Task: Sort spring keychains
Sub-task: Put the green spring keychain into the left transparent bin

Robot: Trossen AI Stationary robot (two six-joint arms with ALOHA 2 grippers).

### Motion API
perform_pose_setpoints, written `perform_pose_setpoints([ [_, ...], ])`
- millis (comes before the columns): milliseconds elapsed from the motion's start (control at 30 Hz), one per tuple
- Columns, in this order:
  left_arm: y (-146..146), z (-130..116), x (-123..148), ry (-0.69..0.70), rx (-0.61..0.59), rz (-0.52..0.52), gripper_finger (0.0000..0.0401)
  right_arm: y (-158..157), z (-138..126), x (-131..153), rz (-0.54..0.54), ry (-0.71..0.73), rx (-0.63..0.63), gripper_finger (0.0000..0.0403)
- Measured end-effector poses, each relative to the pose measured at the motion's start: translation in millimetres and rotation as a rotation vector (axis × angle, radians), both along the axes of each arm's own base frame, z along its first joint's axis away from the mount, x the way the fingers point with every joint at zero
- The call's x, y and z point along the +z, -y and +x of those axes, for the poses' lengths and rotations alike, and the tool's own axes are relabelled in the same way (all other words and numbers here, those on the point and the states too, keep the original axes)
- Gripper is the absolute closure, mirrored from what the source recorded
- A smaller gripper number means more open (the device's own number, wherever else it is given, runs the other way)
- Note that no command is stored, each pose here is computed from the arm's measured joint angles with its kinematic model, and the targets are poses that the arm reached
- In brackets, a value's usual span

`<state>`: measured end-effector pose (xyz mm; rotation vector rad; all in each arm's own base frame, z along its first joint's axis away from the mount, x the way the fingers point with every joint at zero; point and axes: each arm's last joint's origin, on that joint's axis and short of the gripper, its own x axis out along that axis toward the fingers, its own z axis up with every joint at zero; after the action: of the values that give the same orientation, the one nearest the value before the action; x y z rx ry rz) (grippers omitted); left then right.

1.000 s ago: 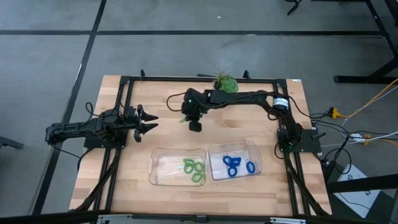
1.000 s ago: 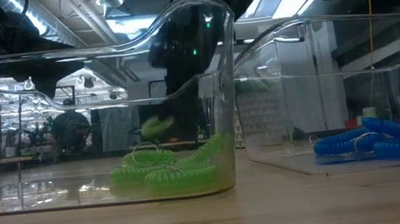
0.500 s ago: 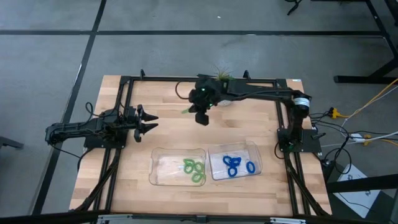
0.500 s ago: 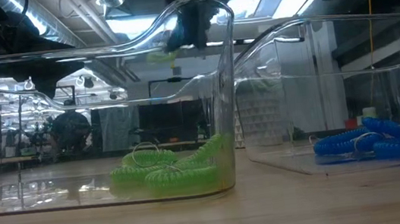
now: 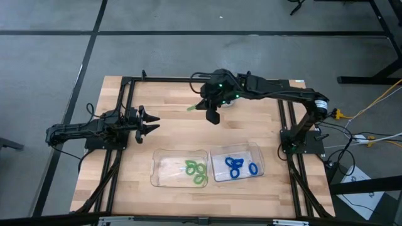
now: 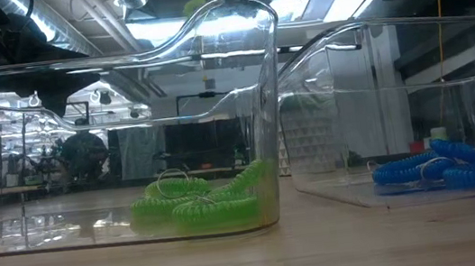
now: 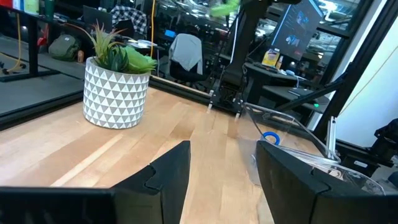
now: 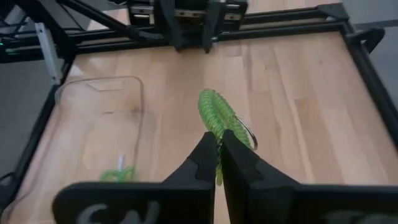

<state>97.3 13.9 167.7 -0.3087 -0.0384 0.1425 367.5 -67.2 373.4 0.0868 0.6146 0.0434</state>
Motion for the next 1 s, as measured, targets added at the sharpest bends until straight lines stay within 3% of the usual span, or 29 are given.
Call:
perform_pose_setpoints([
  [533,0,0,0,0.0,0.0,0.0,0.0223,-50,4,2,0.043,-0.001,0.114,0.0393],
  [1000,0,0,0,0.0,0.0,0.0,0.0223,-121,4,7,0.136,0.033,0.227,0.0393],
])
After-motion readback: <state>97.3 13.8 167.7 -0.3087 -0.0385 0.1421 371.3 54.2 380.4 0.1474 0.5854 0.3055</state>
